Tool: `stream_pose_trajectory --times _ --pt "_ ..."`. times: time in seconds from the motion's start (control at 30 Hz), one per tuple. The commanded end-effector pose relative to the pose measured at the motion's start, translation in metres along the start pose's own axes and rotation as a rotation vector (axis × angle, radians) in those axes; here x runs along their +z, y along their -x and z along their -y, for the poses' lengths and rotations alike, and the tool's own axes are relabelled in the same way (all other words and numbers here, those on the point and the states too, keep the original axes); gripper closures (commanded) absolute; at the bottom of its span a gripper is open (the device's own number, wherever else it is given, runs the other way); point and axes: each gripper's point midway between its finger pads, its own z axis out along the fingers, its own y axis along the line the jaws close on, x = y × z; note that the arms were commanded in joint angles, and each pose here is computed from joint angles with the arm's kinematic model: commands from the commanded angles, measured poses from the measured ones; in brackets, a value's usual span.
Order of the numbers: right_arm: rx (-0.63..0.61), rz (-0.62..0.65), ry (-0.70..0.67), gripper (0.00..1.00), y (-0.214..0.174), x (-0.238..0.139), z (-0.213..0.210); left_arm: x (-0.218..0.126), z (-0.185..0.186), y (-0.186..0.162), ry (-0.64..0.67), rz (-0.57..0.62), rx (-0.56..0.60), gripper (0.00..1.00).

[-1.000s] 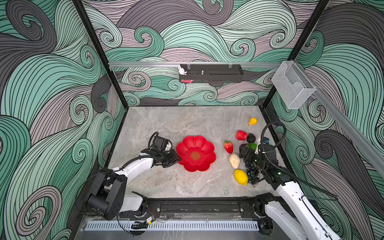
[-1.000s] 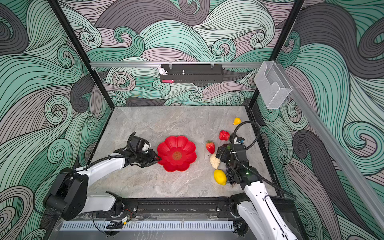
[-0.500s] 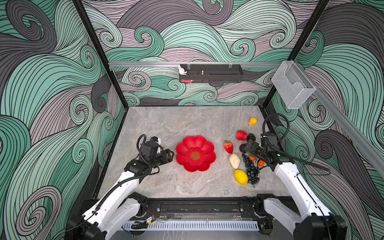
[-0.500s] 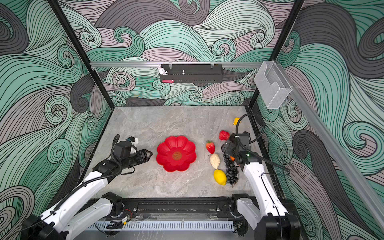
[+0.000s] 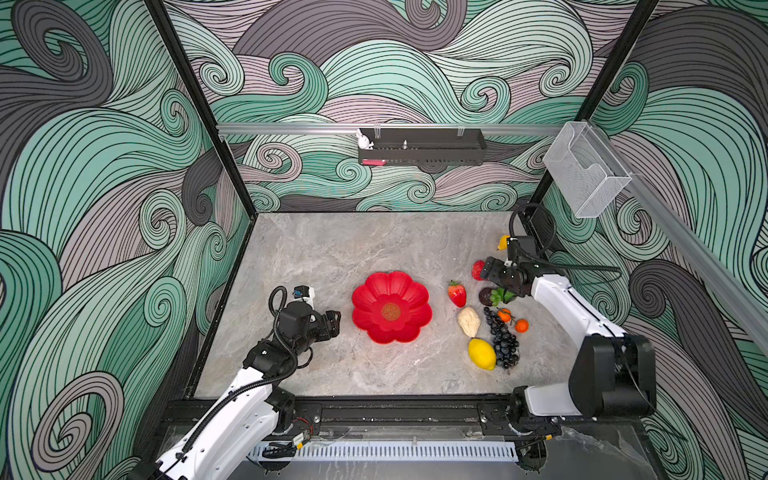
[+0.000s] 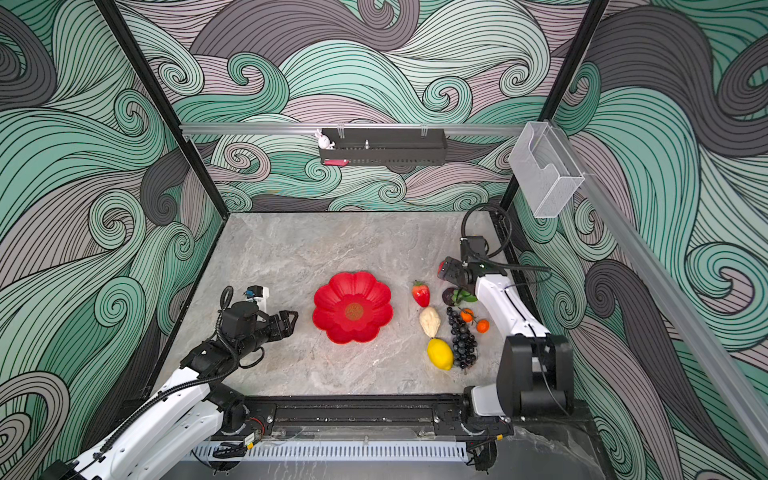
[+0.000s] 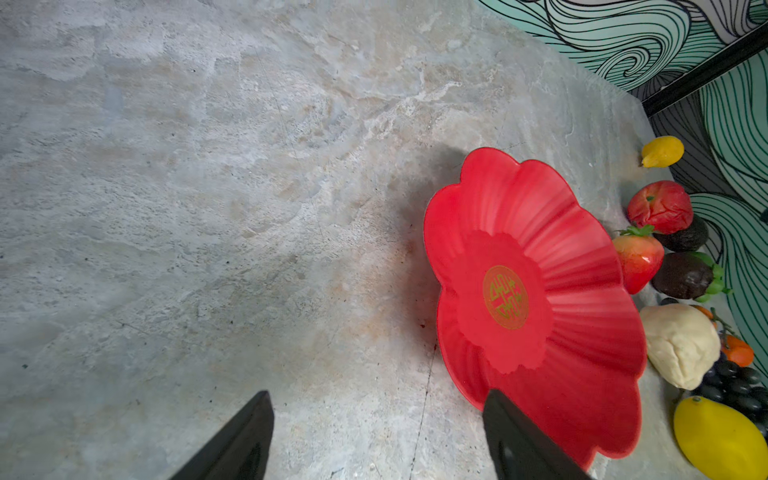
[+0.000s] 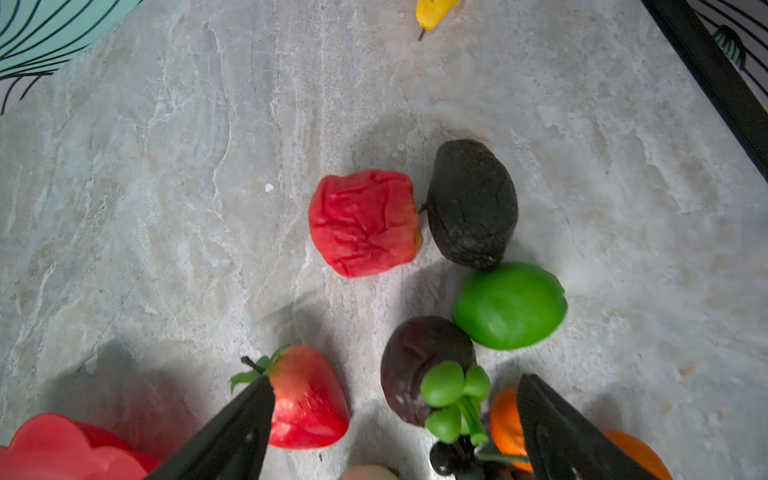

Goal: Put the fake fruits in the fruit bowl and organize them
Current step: 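Release the bowl with the left gripper while the right gripper reaches the red apple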

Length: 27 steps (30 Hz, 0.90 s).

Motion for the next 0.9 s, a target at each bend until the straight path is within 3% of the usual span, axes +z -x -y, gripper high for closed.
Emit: stream_pose_trajectory --times 0.0,0.37,0.53,0.87 --pt "-0.055 -0.001 -0.032 0.09 0.012 0.011 -0.011 -0.006 0.003 0.018 0.019 0.061 0.030 0.19" --pt "-0.131 -0.056 -0.188 0.12 0.018 0.051 -0.006 -0.005 -0.001 0.019 0.058 0.067 0.046 0.18" --pt "-0.143 -0.081 -0.177 0.13 0.017 0.064 -0.011 -0.003 -0.001 0.018 0.063 0.067 0.050 0.18" --pt "-0.164 -0.127 -0.159 0.24 0.013 0.082 -0.019 -0.001 -0.001 0.018 0.070 0.067 0.056 0.18"
